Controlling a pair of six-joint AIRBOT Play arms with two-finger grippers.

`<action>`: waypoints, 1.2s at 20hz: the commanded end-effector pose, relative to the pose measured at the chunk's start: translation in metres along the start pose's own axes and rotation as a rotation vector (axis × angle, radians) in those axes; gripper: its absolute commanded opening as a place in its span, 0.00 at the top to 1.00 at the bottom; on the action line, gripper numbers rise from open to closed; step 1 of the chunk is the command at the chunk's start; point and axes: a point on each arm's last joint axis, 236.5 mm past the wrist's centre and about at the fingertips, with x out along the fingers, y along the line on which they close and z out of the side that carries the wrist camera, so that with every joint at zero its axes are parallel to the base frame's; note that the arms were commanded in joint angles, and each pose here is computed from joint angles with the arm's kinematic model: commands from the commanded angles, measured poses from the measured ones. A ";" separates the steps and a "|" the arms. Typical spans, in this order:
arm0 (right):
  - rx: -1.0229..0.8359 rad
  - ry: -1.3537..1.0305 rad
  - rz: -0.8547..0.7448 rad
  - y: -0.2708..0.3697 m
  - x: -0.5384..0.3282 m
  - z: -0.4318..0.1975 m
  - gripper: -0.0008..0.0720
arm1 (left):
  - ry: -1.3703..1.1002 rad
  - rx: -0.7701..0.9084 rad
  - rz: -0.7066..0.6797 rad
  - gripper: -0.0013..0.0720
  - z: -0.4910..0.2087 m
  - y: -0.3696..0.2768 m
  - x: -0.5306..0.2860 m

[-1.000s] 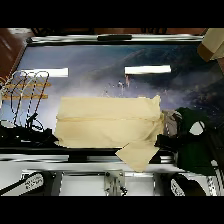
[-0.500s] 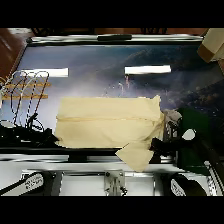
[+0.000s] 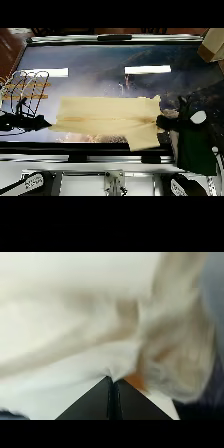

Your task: Fold the shirts.

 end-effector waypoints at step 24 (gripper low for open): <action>-0.122 0.270 0.001 -0.019 0.069 0.095 0.05 | -0.037 -0.013 -0.146 0.02 0.154 -0.072 0.019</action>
